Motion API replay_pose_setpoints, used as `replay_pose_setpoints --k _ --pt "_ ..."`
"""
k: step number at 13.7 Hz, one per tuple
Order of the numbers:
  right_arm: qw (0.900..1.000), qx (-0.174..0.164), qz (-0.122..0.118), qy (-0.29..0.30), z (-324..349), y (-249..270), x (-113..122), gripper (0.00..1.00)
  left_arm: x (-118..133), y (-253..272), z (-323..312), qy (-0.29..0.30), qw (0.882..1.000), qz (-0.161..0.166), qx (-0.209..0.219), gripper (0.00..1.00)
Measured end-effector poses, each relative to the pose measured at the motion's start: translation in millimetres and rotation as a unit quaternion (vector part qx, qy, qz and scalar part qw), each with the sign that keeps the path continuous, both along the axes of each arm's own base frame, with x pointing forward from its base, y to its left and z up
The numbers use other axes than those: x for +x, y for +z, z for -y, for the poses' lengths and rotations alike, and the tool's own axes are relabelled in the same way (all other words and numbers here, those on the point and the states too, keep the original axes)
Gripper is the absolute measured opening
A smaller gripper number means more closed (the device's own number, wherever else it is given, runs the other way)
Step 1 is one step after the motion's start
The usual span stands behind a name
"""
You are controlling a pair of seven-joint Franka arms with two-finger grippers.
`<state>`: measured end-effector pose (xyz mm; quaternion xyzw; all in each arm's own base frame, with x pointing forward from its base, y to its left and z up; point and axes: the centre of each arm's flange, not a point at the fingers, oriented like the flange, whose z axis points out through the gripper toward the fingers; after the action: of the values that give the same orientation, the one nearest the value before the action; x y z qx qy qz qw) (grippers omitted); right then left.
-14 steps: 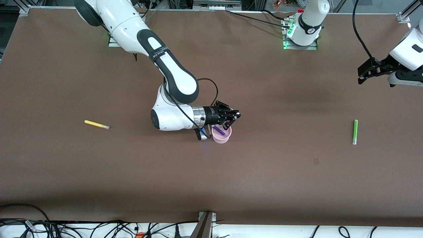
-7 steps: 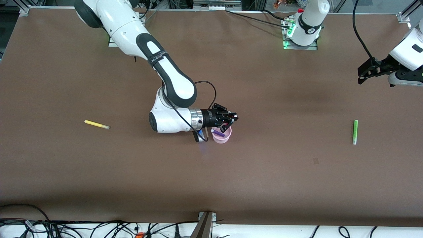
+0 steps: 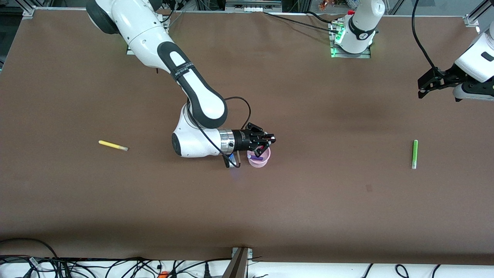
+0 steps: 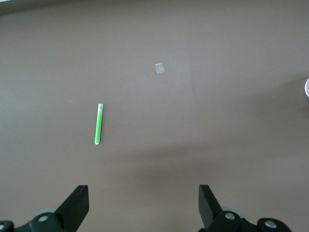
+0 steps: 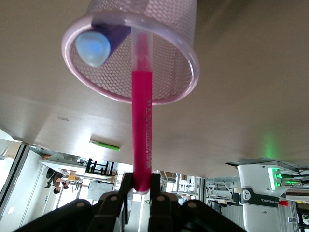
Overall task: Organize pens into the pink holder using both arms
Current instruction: 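Lower the pink marker into the cup and open the right gripper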
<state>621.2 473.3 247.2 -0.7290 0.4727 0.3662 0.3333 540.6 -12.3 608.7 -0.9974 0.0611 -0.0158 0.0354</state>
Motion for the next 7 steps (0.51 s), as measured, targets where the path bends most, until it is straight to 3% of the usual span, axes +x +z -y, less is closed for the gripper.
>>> replay_pose_setpoints --k 6,7 --pt "1.000 -0.001 0.002 0.002 4.8 -10.7 2.1 0.18 0.0 0.0 0.0 0.000 1.000 0.000 0.000 1.00" --pt "1.000 -0.001 0.002 0.001 5.2 -10.6 2.4 0.24 0.0 0.0 0.0 0.000 1.000 0.000 0.000 1.00"
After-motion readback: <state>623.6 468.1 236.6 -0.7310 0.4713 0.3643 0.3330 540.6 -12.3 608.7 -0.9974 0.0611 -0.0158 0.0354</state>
